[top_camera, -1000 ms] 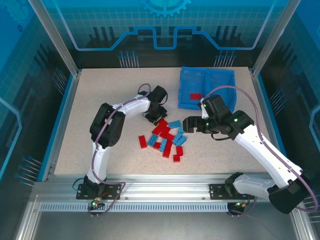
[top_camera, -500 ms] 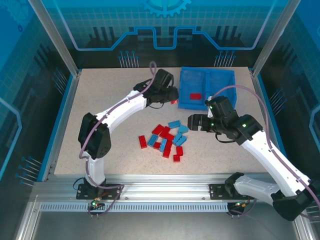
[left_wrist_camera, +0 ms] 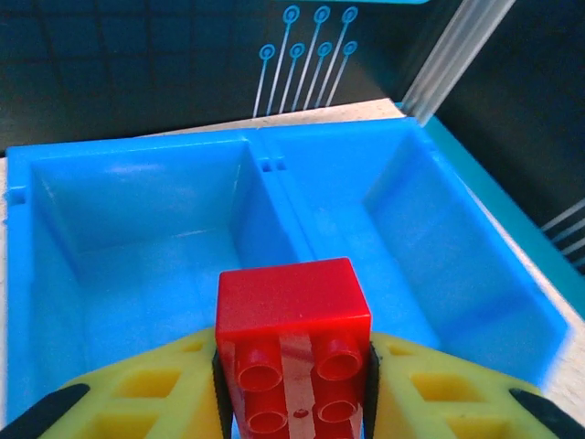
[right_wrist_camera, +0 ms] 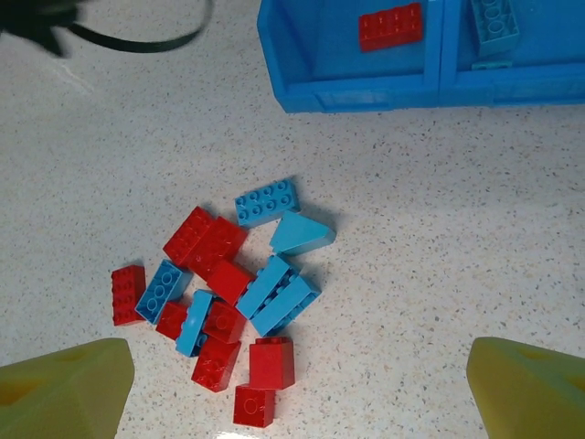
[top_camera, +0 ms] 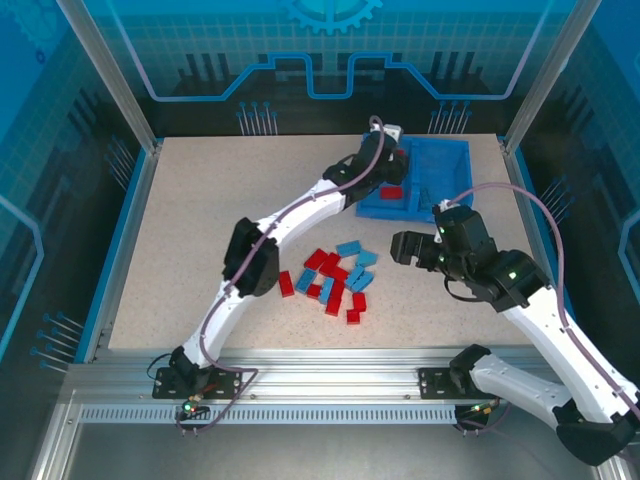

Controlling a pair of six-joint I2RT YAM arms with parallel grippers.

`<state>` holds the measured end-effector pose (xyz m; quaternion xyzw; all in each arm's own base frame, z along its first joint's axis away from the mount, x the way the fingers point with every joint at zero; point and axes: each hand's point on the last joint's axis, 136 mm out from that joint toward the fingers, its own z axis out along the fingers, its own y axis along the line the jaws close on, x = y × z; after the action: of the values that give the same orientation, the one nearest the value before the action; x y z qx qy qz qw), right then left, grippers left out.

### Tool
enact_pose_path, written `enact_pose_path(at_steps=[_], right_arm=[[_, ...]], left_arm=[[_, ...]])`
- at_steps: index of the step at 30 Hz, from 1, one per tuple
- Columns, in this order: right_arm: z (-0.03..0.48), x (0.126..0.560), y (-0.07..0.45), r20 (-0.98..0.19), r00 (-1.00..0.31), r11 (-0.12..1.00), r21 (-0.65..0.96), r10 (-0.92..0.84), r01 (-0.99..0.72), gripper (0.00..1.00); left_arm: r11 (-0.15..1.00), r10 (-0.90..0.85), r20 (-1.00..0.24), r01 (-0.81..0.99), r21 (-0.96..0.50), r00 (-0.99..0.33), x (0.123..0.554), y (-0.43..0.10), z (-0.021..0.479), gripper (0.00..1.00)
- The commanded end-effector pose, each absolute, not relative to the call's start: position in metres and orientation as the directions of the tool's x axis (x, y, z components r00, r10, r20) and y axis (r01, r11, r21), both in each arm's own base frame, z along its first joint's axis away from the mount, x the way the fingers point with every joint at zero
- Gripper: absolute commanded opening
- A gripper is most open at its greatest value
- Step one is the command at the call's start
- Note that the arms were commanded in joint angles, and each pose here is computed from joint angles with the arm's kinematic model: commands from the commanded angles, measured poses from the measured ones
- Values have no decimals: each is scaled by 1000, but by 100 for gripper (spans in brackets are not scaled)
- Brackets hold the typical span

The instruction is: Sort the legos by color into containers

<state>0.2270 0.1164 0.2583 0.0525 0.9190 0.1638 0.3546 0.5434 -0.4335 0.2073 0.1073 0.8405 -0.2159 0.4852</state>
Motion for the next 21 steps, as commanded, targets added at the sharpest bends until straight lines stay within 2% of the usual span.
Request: enact_pose_path(at_steps=[1, 9, 12, 16, 21], right_arm=[[254, 217, 108, -631, -744, 946, 325, 221, 5, 95], [253, 210, 101, -636, -736, 946, 323, 230, 17, 96], [254, 211, 100, -641, -734, 949, 316, 227, 18, 96], [253, 214, 101, -643, -733, 951, 308, 223, 20, 96], [253, 224, 109, -649, -737, 956, 294, 190, -12, 97]], left_arm=[[911, 4, -883, 365, -191, -470, 561, -429, 205, 46], [904, -57, -882, 351, -244, -468, 563, -431, 214, 70], [896, -77, -881, 355, -267, -467, 554, -427, 237, 71], [876, -118, -897, 382, -296, -425, 530, -411, 294, 71], [839, -157, -932, 453, -301, -328, 474, -371, 364, 71]])
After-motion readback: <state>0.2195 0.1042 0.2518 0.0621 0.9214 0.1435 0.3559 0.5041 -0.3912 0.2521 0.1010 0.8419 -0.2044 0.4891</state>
